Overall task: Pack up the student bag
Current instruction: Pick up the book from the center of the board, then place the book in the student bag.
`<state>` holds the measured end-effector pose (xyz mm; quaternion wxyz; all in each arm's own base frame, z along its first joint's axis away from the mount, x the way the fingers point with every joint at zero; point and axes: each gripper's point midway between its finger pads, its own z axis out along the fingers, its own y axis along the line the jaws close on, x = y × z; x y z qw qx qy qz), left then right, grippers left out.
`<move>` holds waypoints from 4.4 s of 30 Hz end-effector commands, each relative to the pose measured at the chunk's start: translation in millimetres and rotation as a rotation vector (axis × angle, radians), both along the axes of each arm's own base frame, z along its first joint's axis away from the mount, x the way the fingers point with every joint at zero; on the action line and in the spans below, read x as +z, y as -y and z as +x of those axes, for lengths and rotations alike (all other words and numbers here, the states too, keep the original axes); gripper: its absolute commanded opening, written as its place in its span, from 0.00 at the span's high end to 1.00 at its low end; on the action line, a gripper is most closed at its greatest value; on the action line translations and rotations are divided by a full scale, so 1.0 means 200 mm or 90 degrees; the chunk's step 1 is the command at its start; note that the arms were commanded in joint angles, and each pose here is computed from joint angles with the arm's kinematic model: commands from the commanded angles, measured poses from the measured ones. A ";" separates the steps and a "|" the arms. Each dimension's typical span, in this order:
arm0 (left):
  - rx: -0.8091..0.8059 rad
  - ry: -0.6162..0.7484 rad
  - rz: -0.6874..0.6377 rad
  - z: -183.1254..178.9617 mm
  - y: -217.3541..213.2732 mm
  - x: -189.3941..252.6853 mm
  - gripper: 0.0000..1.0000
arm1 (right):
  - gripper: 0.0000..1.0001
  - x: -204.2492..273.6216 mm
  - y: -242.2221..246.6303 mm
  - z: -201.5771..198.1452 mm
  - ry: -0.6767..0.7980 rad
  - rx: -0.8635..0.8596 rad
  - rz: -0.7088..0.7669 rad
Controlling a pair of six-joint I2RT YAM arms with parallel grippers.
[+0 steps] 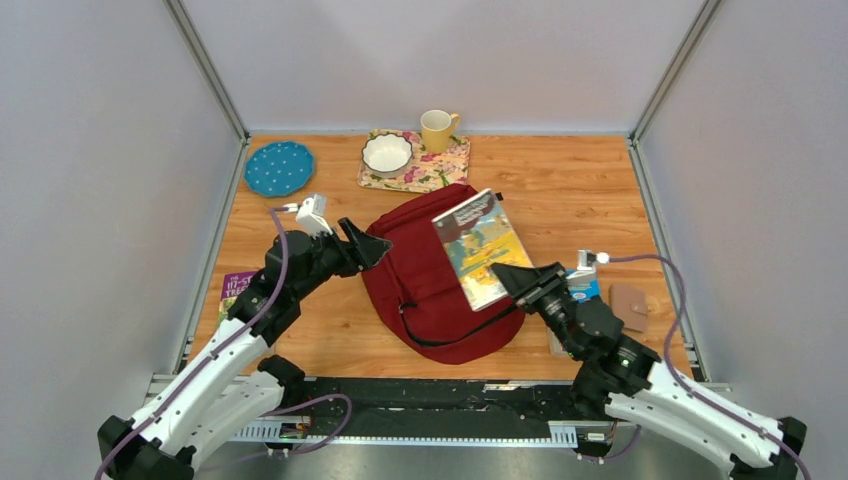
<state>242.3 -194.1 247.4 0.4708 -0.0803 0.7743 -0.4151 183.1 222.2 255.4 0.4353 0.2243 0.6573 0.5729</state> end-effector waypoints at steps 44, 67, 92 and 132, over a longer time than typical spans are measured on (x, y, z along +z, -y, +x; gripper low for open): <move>-0.622 0.028 0.314 -0.47 1.22 -0.49 0.53 | 1.00 0.00 0.93 -0.16 -0.073 -0.271 -0.308; -0.623 -0.018 0.347 -0.47 1.18 -0.60 0.82 | 1.00 -0.04 0.90 -0.18 -0.089 -0.254 -0.272; -0.673 -0.058 0.383 -0.60 1.13 -0.74 0.63 | 1.00 -0.06 0.88 -0.17 -0.095 -0.249 -0.269; -0.143 0.229 0.527 0.07 0.81 0.16 1.00 | 1.00 -0.01 0.54 -0.49 -0.172 0.071 -0.107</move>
